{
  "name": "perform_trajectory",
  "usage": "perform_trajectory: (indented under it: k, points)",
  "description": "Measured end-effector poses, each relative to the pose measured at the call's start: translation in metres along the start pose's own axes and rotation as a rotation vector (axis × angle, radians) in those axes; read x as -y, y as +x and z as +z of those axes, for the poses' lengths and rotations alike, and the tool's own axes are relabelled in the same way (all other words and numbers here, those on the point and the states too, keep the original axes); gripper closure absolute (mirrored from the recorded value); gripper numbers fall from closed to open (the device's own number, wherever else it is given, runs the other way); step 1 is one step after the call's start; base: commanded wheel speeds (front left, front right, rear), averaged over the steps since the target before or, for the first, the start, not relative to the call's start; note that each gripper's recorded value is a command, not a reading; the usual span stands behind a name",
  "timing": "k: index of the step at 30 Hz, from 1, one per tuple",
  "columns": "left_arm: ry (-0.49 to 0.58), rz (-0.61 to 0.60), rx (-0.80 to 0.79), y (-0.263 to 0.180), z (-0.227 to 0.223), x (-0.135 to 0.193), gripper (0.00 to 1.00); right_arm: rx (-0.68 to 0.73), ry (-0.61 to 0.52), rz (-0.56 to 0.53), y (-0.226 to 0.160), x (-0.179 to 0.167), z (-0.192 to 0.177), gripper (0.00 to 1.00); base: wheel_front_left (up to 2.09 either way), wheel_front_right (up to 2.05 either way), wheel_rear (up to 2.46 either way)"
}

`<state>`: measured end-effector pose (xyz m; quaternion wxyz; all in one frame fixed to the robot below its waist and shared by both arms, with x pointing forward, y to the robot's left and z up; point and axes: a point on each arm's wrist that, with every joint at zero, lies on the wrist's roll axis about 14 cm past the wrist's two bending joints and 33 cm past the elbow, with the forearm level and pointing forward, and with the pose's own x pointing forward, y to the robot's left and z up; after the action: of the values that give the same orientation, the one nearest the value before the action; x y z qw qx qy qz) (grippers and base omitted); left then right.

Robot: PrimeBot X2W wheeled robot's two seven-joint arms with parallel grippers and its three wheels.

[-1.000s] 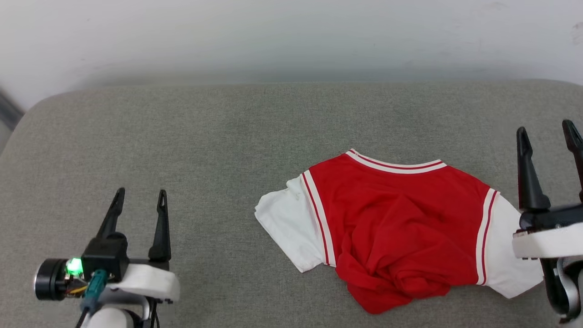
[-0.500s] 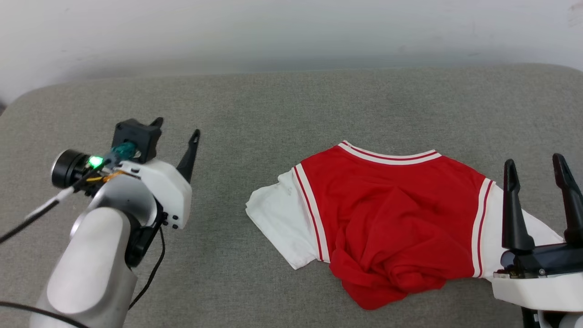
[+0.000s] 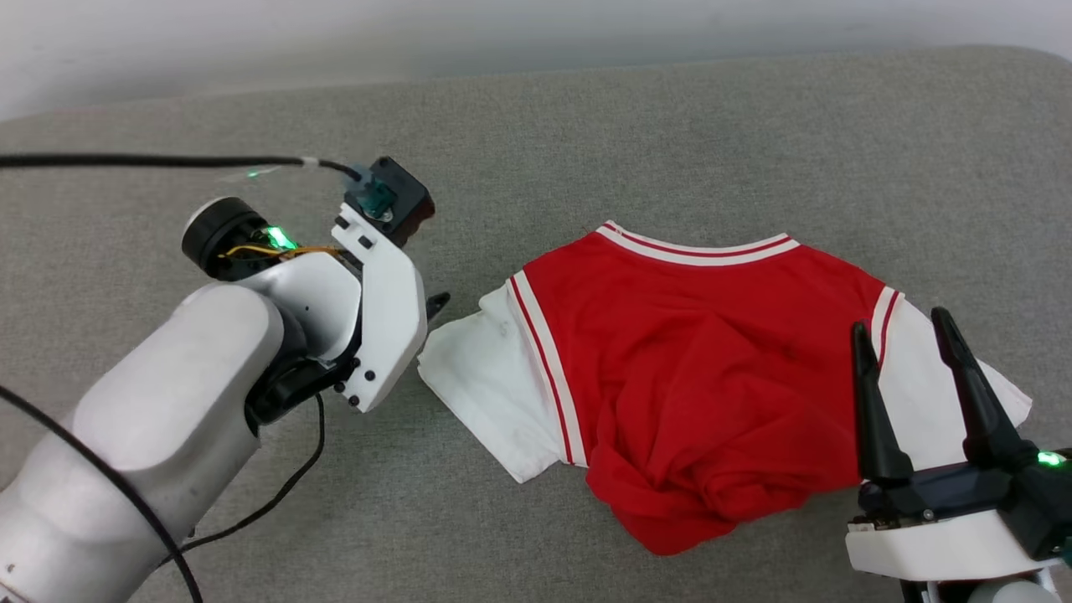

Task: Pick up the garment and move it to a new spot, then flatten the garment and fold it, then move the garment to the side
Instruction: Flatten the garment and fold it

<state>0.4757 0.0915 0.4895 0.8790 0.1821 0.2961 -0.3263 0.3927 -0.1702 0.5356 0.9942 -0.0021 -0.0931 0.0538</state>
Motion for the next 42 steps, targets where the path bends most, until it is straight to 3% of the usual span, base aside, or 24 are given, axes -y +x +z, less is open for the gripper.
perform_trajectory:
  k: [10,21,23,24,32,37,42]
  points:
    - [0.081,-0.168,-0.363,0.032,-0.053,0.019,0.0,-0.054,0.009,0.021,0.011,-0.007,-0.023,0.0,0.0,0.0,0.0]
    - [0.085,-0.246,-0.567,0.066,-0.098,0.024,0.0,-0.102,0.01,0.043,0.022,-0.013,-0.046,0.0,0.0,0.0,0.0]
    - [0.092,-0.25,-0.574,0.066,-0.099,0.025,0.89,-0.107,0.009,0.04,0.021,-0.012,-0.047,0.0,0.0,0.0,0.0]
    - [0.09,-0.251,-0.571,0.065,-0.099,0.026,1.0,-0.107,0.008,0.039,0.021,-0.011,-0.047,0.0,0.0,0.0,0.0]
    - [0.073,-0.242,-0.469,0.046,-0.086,0.032,1.0,-0.091,0.022,0.06,0.019,-0.02,-0.04,0.0,0.0,0.0,0.0]
    - [0.001,-0.15,-0.446,0.014,-0.091,0.0,1.0,-0.08,0.039,0.084,0.016,-0.03,-0.035,0.0,0.0,0.0,0.0]
    - [-0.101,-0.029,-0.494,-0.024,-0.125,-0.038,1.0,-0.069,0.054,0.12,0.016,-0.043,-0.031,0.0,0.0,0.0,0.0]
